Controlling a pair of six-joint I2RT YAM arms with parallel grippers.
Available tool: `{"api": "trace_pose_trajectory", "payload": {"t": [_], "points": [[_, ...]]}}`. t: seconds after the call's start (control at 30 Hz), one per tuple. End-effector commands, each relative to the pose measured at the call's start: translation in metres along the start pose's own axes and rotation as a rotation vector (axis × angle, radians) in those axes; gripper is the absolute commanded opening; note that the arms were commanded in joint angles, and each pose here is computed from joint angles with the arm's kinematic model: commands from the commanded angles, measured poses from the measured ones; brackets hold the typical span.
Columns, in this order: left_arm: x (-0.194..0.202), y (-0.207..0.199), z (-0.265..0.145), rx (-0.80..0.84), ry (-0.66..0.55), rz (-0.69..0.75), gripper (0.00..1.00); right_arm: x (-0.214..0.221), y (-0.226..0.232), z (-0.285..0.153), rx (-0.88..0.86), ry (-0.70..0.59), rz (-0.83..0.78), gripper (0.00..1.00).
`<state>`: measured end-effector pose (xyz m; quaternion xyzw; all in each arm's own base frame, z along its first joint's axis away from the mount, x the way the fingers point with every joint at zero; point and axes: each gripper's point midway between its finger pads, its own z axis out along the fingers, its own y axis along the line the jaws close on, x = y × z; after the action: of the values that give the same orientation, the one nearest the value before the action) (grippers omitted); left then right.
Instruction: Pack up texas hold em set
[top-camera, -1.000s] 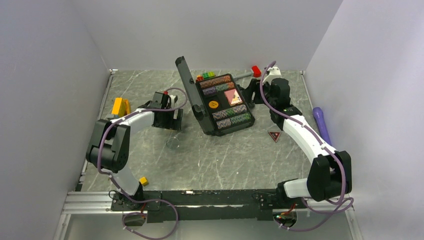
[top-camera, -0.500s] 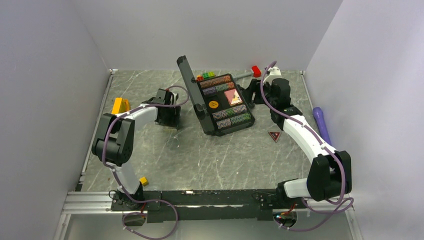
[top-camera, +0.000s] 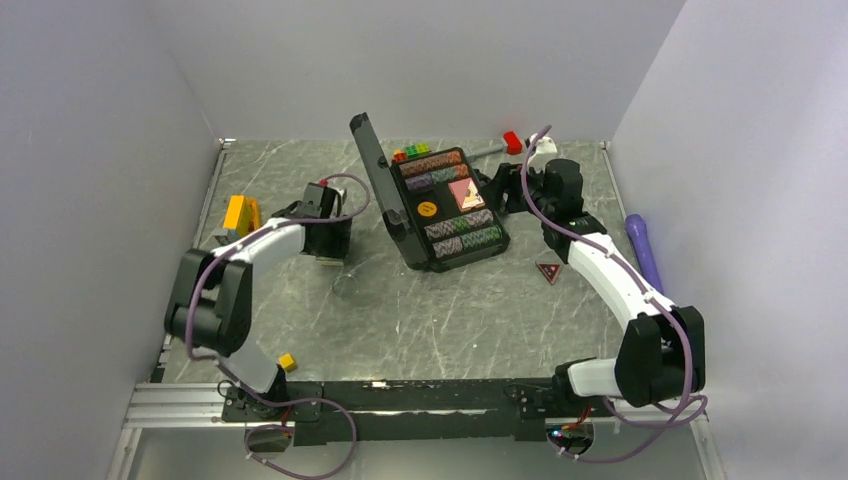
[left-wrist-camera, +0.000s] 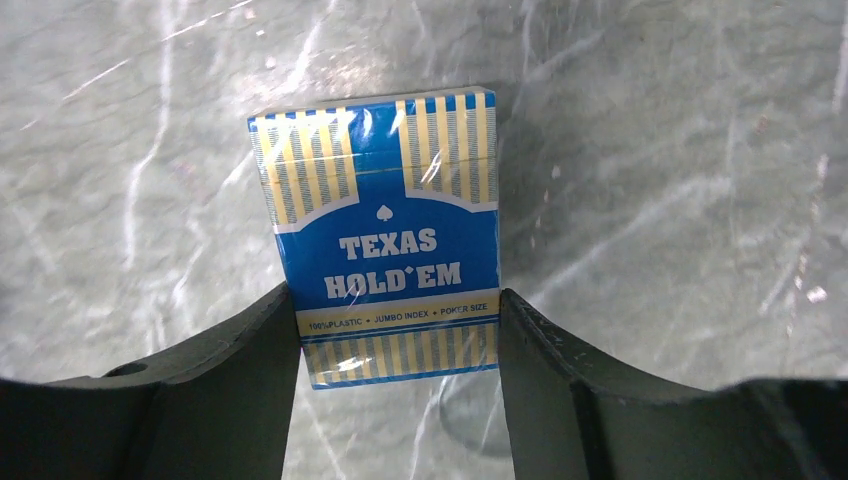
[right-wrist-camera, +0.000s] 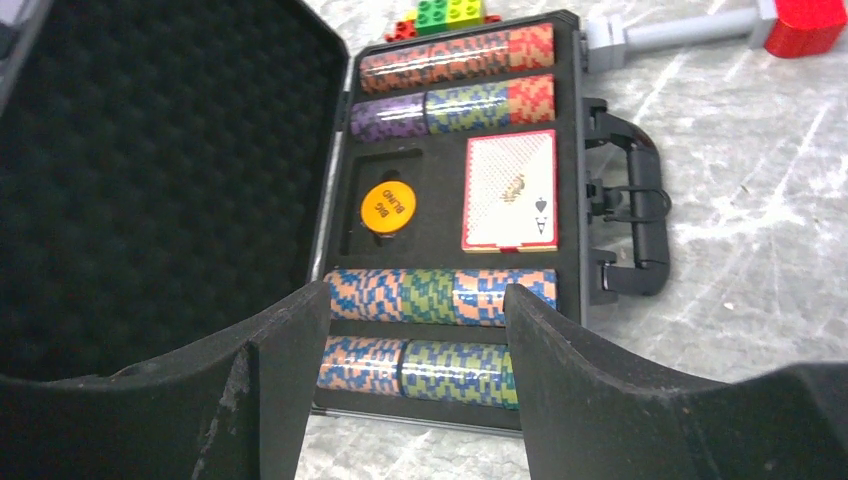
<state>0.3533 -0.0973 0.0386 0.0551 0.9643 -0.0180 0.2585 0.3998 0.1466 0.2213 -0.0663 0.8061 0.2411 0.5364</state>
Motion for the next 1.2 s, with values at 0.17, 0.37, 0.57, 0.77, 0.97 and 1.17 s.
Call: {"api": "trace_pose_trajectory", "payload": {"t": [0.17,0.37,0.57,0.77,0.97,1.17], "points": [[-0.047,0.018,-0.111,-0.041,-0.4,-0.031,0.0,-0.033,0.041,-0.025,-0.177,-0.077,-0.027,0.69],[-0.06,0.004,-0.182,-0.001,-0.696,0.181,0.0,-0.051,0.067,-0.046,-0.256,-0.06,0.033,0.68],[-0.05,-0.044,-0.237,0.219,-0.91,0.397,0.0,-0.053,0.109,-0.067,-0.428,0.021,0.116,0.72],[-0.021,-0.089,-0.28,0.441,-0.981,0.545,0.0,-0.04,0.149,-0.081,-0.528,0.132,0.103,0.73],[0.005,-0.136,-0.305,0.615,-0.923,0.682,0.0,-0.024,0.208,-0.094,-0.687,0.244,0.072,0.68],[0.012,-0.171,-0.315,0.641,-0.904,0.82,0.0,-0.002,0.242,-0.108,-0.826,0.364,0.088,0.62]]}}
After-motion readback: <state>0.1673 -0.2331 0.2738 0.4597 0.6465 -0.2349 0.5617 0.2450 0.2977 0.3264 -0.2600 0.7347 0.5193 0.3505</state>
